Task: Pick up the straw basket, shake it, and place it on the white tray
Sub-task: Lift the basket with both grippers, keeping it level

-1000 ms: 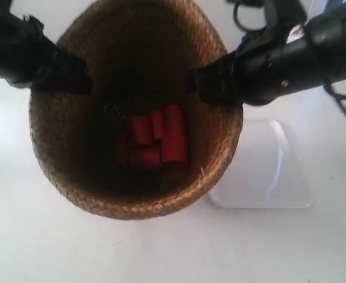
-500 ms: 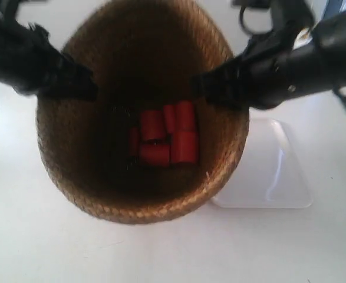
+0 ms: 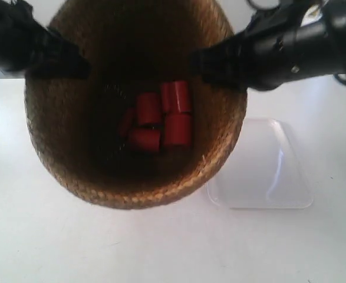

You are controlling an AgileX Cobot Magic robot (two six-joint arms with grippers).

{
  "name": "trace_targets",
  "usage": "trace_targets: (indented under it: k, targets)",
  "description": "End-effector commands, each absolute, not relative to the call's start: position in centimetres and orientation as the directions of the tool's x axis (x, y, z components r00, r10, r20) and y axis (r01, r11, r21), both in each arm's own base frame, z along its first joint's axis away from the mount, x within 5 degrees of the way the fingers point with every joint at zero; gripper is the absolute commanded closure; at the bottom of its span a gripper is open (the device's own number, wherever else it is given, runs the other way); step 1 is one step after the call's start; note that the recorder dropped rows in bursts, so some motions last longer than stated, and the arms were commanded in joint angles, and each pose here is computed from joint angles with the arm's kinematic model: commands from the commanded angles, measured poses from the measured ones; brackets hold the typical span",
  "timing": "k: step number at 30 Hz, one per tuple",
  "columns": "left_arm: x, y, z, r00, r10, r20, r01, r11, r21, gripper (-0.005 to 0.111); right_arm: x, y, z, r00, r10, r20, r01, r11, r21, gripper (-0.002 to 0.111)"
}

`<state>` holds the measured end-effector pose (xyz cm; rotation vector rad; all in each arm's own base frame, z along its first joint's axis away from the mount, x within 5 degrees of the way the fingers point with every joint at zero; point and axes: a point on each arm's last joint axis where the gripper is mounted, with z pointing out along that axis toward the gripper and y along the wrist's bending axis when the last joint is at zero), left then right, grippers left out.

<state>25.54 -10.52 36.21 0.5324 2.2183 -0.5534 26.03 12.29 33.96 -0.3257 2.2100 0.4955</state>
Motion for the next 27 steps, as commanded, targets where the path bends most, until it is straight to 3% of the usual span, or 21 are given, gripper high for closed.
trace_targets:
  k: [1,6,7,10,13,19,24,26,27]
  targets:
    - [25.4,-11.4,35.5,-0.674,0.196,-0.712,0.547,0.780,-0.303,0.107,27.0,13.4,31.7,-0.677,-0.083,-0.731,-0.389,0.884,0.259,0.108]
    - [24.2,-11.1,39.3,-0.563,0.172,-0.809,0.589,0.769,-0.247,0.107,25.1,13.2,37.2,-0.526,-0.044,-0.849,-0.459,0.856,0.240,0.108]
    - [24.7,-11.0,37.7,-0.593,0.204,-0.779,0.574,0.785,-0.232,0.107,25.0,13.2,36.9,-0.502,-0.059,-0.863,-0.463,0.861,0.210,0.108]
    - [25.9,-11.1,32.8,-0.724,0.253,-0.642,0.522,0.809,-0.270,0.107,26.3,13.4,31.7,-0.656,-0.118,-0.745,-0.406,0.887,0.218,0.108]
    - [26.2,-11.3,31.5,-0.752,0.253,-0.609,0.508,0.811,-0.291,0.107,26.9,13.8,29.9,-0.709,-0.133,-0.692,-0.392,0.891,0.230,0.108]
    - [24.6,-10.3,39.4,-0.536,0.167,-0.828,0.539,0.822,-0.183,0.107,24.8,12.8,37.4,-0.496,-0.061,-0.866,-0.452,0.870,0.198,0.108]
    - [25.9,-9.5,36.9,-0.666,0.200,-0.719,0.444,0.880,-0.167,0.107,26.2,12.4,31.2,-0.683,-0.120,-0.720,-0.359,0.914,0.188,0.108]
    - [25.9,-9.6,37.6,-0.653,0.184,-0.735,0.447,0.877,-0.178,0.107,26.2,12.5,32.2,-0.659,-0.078,-0.748,-0.358,0.907,0.221,0.108]
    - [25.3,-9.6,39.5,-0.614,0.167,-0.771,0.465,0.866,-0.183,0.107,25.8,12.4,34.4,-0.605,-0.069,-0.793,-0.383,0.898,0.214,0.108]
